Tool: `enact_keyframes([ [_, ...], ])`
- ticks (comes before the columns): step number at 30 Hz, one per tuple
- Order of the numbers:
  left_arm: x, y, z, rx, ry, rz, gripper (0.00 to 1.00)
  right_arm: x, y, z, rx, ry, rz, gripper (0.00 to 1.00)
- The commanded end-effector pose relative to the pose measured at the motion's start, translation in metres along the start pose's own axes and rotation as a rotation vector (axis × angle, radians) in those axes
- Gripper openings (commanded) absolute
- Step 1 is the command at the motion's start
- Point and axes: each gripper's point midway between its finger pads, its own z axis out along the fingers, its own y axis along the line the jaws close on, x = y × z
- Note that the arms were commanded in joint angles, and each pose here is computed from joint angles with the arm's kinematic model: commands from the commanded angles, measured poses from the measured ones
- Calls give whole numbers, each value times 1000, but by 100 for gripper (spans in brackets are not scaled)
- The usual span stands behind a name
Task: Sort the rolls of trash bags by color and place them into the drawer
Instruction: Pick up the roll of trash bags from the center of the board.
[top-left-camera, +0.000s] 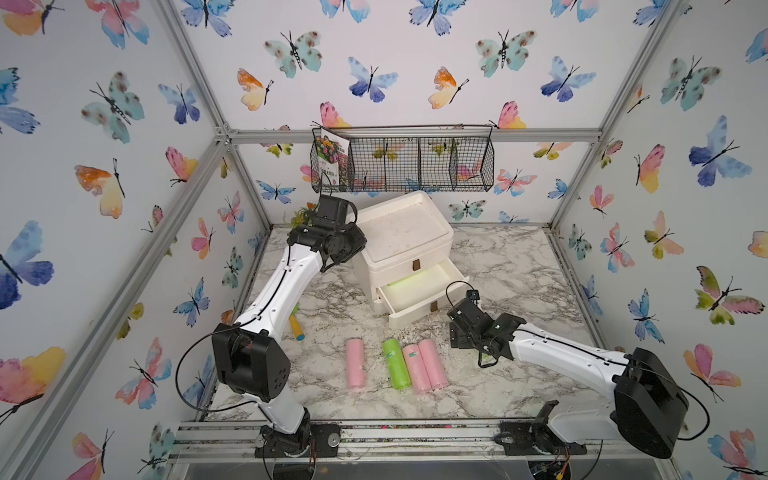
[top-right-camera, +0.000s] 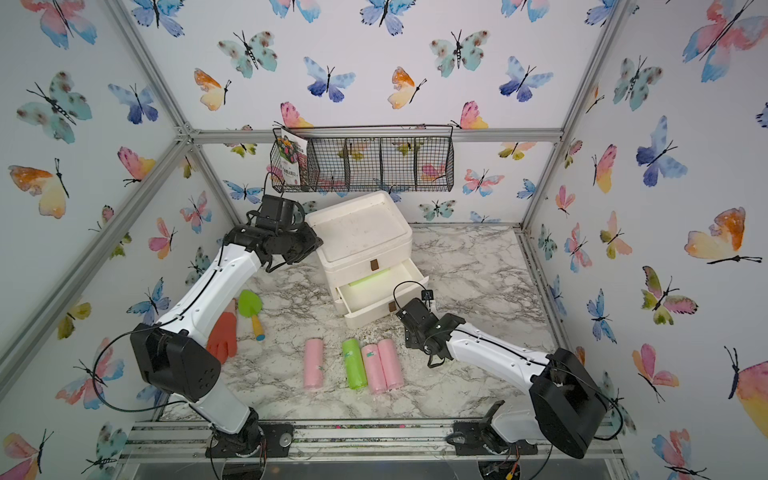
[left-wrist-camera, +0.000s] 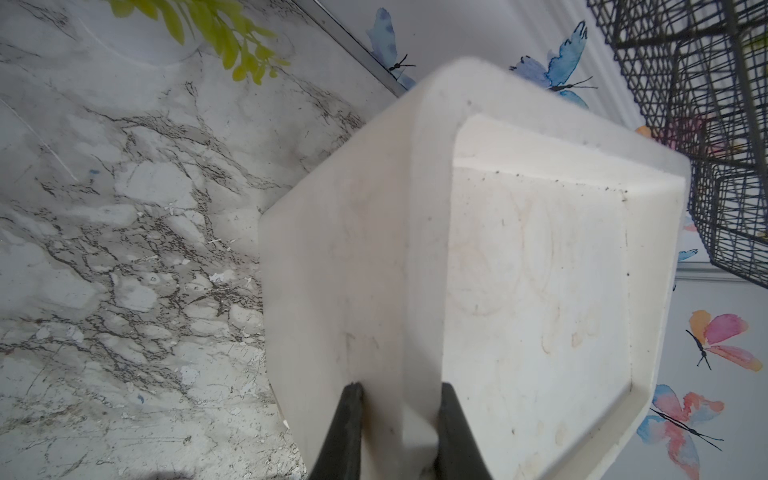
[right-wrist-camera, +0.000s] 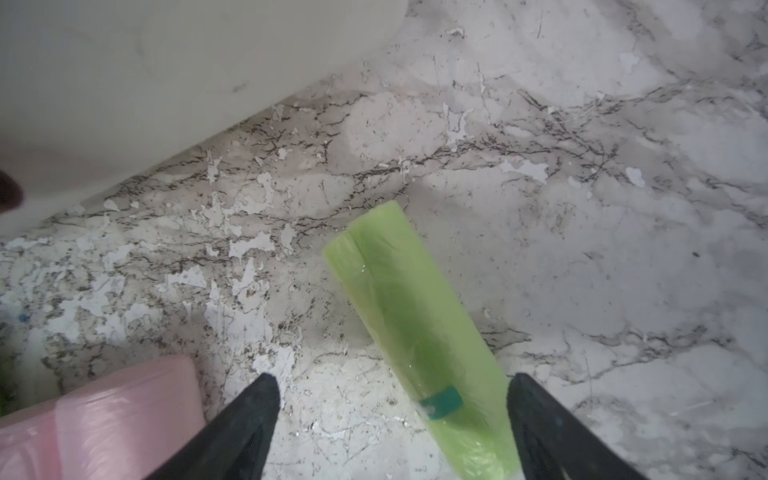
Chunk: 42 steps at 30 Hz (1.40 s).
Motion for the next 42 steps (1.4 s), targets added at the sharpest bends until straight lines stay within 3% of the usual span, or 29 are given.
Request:
enact_keyframes([
  [1,-17,-38,-2,158,-29,-42,5,0,-4,10,30,14,-57,90],
  [8,-19,-37,-4,155,-34,-40,5,1,-23,28,18,65,-26,89],
  [20,-20,-38,-2,153,-32,-41,5,22,3,54,-167,206,-43,84],
  [27,-20,-39,6,156,-16,-50,5,35,15,53,-244,261,-44,72],
  [32,-21,-41,8,155,-19,-52,5,52,19,48,-297,306,-32,50],
  [35,-22,-40,8,154,-20,-54,5,54,20,39,-329,302,-11,42],
  [42,-20,-37,9,147,-21,-55,5,37,32,-6,-482,232,70,39],
])
